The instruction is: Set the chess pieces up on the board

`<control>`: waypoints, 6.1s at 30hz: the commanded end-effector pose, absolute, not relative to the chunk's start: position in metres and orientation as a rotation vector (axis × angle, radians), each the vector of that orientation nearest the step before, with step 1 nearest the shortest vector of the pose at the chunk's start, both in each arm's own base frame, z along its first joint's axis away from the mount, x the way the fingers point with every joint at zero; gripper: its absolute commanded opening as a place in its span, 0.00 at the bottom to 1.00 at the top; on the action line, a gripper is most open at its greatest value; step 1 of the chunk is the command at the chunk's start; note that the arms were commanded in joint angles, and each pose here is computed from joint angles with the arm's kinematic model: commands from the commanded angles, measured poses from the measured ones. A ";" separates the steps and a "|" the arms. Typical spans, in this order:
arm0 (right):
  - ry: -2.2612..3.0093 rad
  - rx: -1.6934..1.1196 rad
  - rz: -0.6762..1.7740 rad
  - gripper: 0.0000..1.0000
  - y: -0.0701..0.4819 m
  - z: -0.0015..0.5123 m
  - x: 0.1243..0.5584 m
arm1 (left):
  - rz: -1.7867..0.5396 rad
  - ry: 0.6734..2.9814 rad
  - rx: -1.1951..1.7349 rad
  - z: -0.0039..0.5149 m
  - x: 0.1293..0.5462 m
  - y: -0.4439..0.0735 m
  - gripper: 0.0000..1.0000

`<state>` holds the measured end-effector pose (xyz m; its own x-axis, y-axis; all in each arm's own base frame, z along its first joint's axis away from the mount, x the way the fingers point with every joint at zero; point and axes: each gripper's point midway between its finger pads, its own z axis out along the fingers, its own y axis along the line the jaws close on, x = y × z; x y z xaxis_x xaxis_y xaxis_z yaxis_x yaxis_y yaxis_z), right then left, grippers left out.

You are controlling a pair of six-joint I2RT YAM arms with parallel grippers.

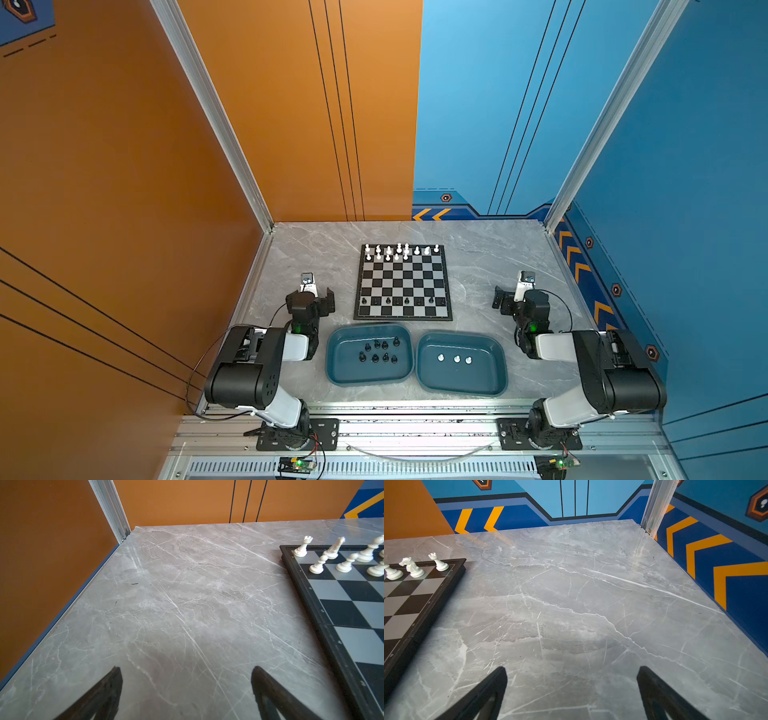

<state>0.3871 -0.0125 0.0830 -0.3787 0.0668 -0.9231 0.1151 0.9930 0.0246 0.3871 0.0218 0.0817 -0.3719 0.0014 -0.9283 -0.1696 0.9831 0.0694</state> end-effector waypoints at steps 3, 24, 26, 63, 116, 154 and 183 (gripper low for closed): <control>1.934 0.109 -0.051 1.00 -0.013 0.090 0.394 | 0.165 1.919 -0.095 0.090 0.395 0.018 0.98; 1.935 0.110 -0.048 1.00 -0.013 0.090 0.394 | 0.154 1.918 -0.095 0.090 0.395 0.018 0.98; 1.935 0.109 -0.048 1.00 -0.013 0.090 0.394 | 0.155 1.919 -0.095 0.090 0.395 0.018 0.98; 2.301 0.392 -0.432 1.00 -0.024 0.184 0.366 | 0.085 1.984 0.051 0.219 0.415 -0.035 0.98; 3.030 0.142 0.178 0.38 0.150 0.072 0.184 | -0.085 2.089 0.727 0.228 0.261 -0.194 0.98; 3.121 0.119 0.099 0.22 0.157 0.030 0.186 | -0.106 2.142 0.638 0.211 0.265 -0.167 0.98; 3.079 0.088 -0.010 0.10 0.150 0.073 0.193 | -0.112 2.143 0.586 0.206 0.266 -0.148 0.98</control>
<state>0.1928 0.1585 0.0506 -0.9969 0.0713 -0.0322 0.0704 0.9971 0.0299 0.2680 -0.1486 0.2084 -0.4971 0.3750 -0.7824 0.4410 0.8858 0.1444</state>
